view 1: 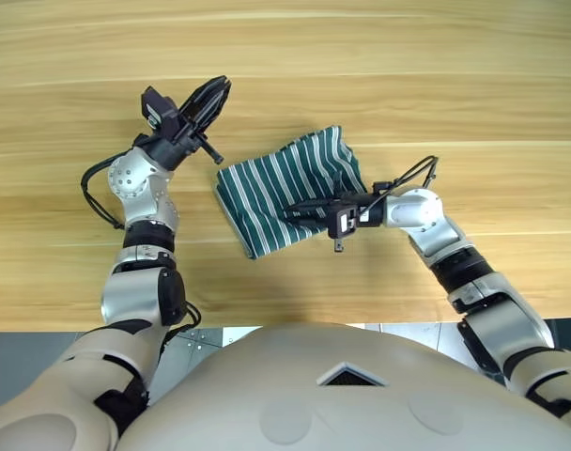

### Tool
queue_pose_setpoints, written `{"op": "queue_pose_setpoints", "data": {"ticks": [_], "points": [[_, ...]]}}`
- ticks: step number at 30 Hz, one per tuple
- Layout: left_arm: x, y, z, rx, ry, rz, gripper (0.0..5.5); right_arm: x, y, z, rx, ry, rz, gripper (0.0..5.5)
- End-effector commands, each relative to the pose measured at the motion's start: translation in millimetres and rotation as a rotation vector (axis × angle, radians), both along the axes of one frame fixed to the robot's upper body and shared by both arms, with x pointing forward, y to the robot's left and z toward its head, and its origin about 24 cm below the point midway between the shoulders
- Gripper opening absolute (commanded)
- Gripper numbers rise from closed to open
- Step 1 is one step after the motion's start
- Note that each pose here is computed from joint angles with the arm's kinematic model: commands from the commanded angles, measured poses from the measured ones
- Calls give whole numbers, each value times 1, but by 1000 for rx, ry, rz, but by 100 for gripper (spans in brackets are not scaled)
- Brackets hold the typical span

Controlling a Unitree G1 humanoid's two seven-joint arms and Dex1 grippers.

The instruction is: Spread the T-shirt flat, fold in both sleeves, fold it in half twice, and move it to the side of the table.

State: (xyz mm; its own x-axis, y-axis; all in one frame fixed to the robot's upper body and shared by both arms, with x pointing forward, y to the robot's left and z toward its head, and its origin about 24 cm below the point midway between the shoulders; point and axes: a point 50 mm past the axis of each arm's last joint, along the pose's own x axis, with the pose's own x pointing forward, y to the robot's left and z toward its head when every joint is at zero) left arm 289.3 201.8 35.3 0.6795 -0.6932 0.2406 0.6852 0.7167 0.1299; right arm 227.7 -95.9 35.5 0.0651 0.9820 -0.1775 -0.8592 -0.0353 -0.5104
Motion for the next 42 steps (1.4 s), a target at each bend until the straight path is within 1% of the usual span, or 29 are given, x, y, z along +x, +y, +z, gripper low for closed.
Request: {"op": "queue_pose_setpoints", "data": {"ticks": [1,5,7,10,13,15,17,18,20,21,22,23,24,25,27,31,34,36,42], "points": [[0,1,-3,3,19,15,0,22,0,12,11,-30,-129,3],[1,4,-3,-8,26,28,0,26,10,11,11,-48,-182,3],[1,4,-3,-12,29,32,0,24,15,7,2,-41,-171,3],[1,5,-3,-25,33,39,0,6,27,-9,-80,-13,-50,3],[1,5,-4,-26,36,42,0,-7,32,-23,-164,4,42,3],[1,5,-5,-26,40,45,0,-9,35,-34,-208,54,76,3],[1,5,-5,-26,44,47,0,-5,37,-45,-251,100,66,3],[1,4,-6,-26,45,48,0,6,37,-49,-260,120,-4,3],[1,4,-6,-29,47,55,0,58,26,-51,-245,197,-407,3],[1,4,-6,-33,49,58,0,84,8,-51,-246,225,-678,3],[1,4,-7,-35,52,60,0,100,-13,-51,-268,233,-908,3],[1,4,-7,-39,53,63,0,110,-44,-50,-283,224,-1136,3],[1,5,-7,-42,55,66,0,114,-70,-48,-296,214,-1308,3],[1,5,-7,-45,56,69,0,114,-93,-47,-302,203,-1441,3],[1,5,-8,-51,59,74,0,109,-127,-46,-291,210,-1633,3],[-2,10,-10,-60,69,97,0,88,-180,-51,-257,268,-1915,3],[-3,16,-10,-58,79,122,0,73,-209,-51,-189,331,-2083,3],[-3,21,-11,-56,87,139,0,73,-214,-47,-149,335,-2113,3],[-4,27,-12,-68,95,183,0,89,-211,-29,-11,277,-2147,3]]}}
